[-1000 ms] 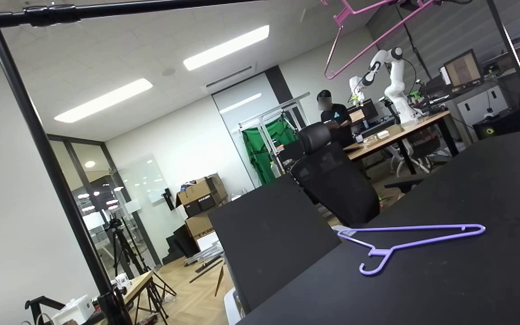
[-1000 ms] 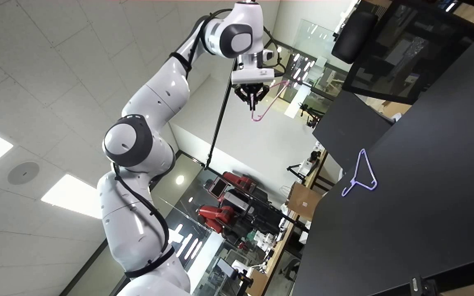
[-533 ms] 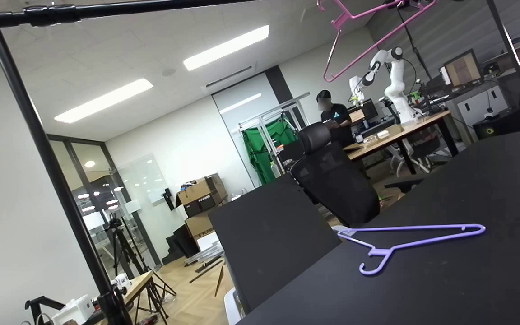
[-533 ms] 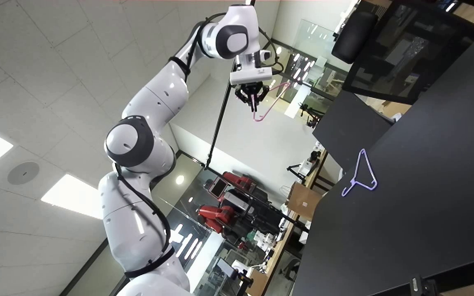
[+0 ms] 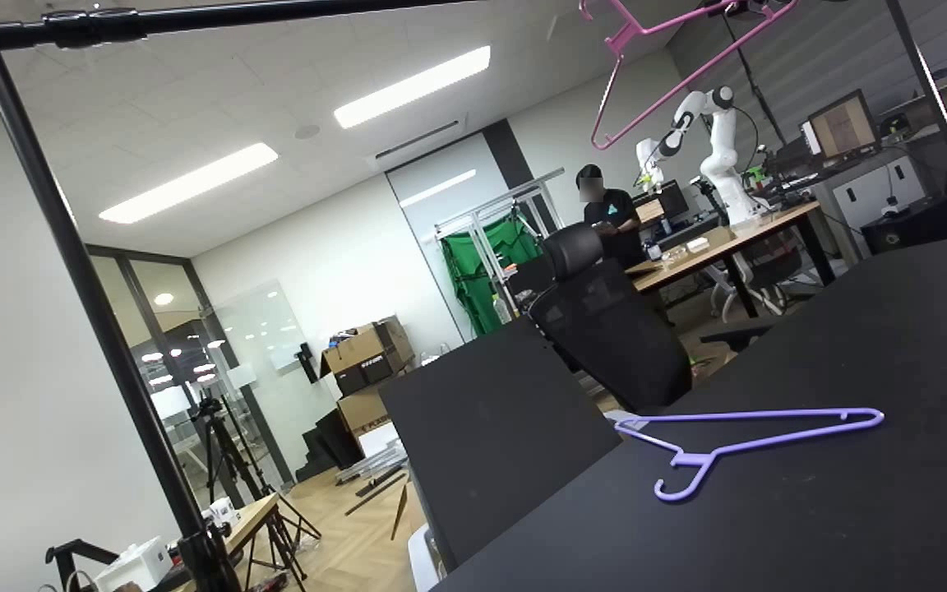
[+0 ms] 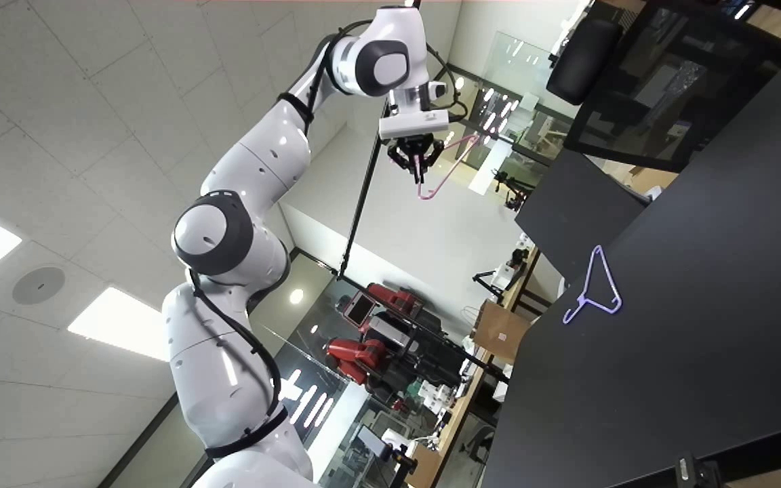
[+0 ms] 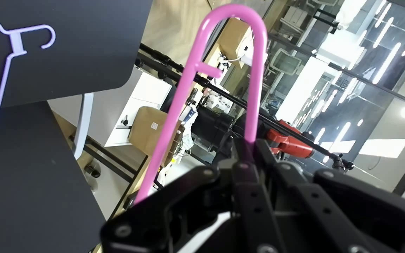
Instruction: Put the pink hanger on the rack
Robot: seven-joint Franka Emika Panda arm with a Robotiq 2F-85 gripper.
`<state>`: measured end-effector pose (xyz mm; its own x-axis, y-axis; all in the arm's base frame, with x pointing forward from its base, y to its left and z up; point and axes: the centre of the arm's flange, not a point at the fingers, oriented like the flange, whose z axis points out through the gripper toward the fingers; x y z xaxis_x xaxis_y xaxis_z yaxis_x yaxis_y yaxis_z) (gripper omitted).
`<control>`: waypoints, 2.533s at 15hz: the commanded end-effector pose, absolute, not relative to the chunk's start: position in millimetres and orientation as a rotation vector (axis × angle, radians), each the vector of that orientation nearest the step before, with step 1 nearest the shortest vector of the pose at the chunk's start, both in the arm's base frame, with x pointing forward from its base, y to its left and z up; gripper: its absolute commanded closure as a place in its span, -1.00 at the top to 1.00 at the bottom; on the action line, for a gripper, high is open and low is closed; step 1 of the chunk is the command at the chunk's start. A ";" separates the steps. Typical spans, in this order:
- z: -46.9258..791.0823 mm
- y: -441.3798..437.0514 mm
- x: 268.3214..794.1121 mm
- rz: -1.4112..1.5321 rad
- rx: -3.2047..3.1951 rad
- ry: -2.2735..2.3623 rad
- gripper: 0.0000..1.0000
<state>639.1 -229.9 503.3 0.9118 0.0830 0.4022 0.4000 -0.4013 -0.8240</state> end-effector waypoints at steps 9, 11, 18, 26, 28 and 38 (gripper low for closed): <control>534.7 -207.4 647.2 -0.514 -1.775 -0.467 -0.96; 539.3 -204.6 651.7 -0.539 -1.747 -0.474 -0.96; 554.0 -196.1 671.3 -0.578 -1.699 -0.483 -0.96; 563.8 -205.0 693.9 -0.633 -1.696 -0.484 -0.96; 562.7 -218.0 701.2 -0.642 -1.697 -0.457 -0.96; 548.9 -239.7 722.8 -0.661 -1.690 -0.339 -0.96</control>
